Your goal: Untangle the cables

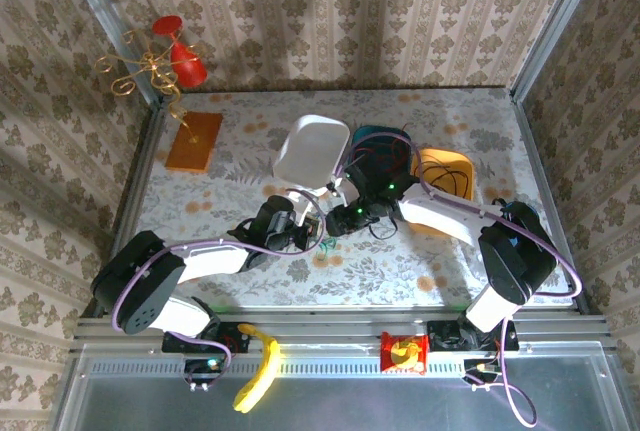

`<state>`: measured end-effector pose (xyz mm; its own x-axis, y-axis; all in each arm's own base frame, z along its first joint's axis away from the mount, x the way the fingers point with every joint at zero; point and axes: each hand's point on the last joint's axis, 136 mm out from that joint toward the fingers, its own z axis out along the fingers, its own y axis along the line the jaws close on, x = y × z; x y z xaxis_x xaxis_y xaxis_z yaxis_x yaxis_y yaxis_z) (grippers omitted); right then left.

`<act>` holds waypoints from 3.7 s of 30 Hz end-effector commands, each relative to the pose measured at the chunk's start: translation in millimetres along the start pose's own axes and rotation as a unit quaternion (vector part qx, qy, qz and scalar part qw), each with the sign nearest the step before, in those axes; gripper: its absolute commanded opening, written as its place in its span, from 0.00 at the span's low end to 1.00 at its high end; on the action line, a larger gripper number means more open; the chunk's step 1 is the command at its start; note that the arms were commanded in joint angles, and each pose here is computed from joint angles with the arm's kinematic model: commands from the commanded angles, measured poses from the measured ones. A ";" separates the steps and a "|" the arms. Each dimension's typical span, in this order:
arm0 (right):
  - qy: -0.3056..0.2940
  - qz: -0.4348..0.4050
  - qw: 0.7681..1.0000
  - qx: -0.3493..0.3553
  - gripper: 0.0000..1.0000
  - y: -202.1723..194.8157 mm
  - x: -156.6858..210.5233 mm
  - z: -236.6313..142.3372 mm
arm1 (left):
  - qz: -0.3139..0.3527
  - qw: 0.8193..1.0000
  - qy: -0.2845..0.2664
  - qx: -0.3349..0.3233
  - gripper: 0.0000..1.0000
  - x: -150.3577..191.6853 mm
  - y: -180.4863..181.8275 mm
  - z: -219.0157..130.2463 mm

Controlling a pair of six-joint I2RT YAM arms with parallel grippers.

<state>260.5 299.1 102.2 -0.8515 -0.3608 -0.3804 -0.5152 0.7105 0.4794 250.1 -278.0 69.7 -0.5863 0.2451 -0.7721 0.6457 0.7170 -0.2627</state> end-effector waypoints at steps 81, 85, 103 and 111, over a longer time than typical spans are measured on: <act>-0.125 0.019 0.987 0.101 0.39 -45.6 -13.4 -71.9 | -0.029 0.996 0.000 0.079 0.00 -27.6 -19.1 -11.0; -0.103 0.024 0.991 0.086 0.39 -43.9 -3.9 -63.5 | -0.026 0.997 -0.002 0.076 0.00 -28.6 -19.2 -11.8; -0.053 0.096 0.993 0.052 0.34 -63.3 48.1 -38.8 | -0.019 0.997 -0.002 0.071 0.00 -27.3 -16.9 -11.9; -0.043 0.093 0.993 0.050 0.37 -62.6 52.6 -30.3 | -0.016 0.997 0.001 0.076 0.00 -26.6 -18.0 -11.7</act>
<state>248.6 209.6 76.1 -0.9192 -0.1566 -0.3615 -0.3192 0.8338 0.4505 247.7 -285.4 94.8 -0.6296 0.2101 -0.7480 0.6683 0.6374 -0.3835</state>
